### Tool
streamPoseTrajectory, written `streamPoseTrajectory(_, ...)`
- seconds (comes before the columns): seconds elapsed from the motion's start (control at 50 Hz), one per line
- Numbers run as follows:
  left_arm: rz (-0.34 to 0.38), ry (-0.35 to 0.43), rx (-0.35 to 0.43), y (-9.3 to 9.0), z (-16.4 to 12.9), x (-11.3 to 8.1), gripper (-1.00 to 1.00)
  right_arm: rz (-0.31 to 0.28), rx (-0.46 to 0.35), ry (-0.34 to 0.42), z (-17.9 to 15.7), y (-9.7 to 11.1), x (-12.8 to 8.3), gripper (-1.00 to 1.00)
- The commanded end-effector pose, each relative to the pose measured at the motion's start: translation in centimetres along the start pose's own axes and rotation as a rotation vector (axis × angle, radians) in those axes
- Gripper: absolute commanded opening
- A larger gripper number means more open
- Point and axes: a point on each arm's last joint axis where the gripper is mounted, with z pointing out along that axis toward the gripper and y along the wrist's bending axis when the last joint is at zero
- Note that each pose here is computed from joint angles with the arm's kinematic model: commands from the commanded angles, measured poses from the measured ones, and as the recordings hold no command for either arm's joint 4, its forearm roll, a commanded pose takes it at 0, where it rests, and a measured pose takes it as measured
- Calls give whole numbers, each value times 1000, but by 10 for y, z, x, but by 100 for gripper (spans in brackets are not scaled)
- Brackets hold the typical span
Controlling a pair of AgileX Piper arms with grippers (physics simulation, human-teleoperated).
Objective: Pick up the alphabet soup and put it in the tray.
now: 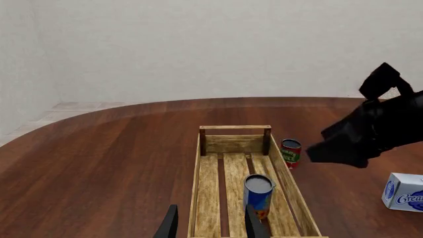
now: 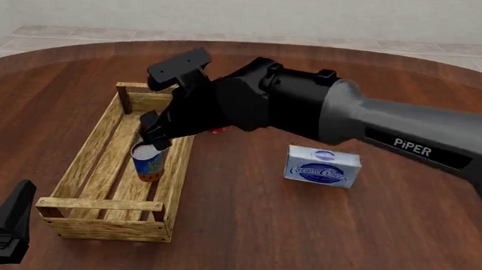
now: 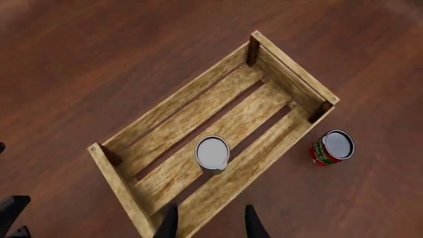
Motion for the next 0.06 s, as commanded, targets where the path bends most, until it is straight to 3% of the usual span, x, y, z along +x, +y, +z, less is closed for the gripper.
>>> streamPoseTrajectory(0.02,0,0,0,0,0,0,100,10,4,-24,-32,-3,9,100)
streamPoseTrajectory(0.06,0,0,0,0,0,0,100,14,7,-31,-41,-5,11,100)
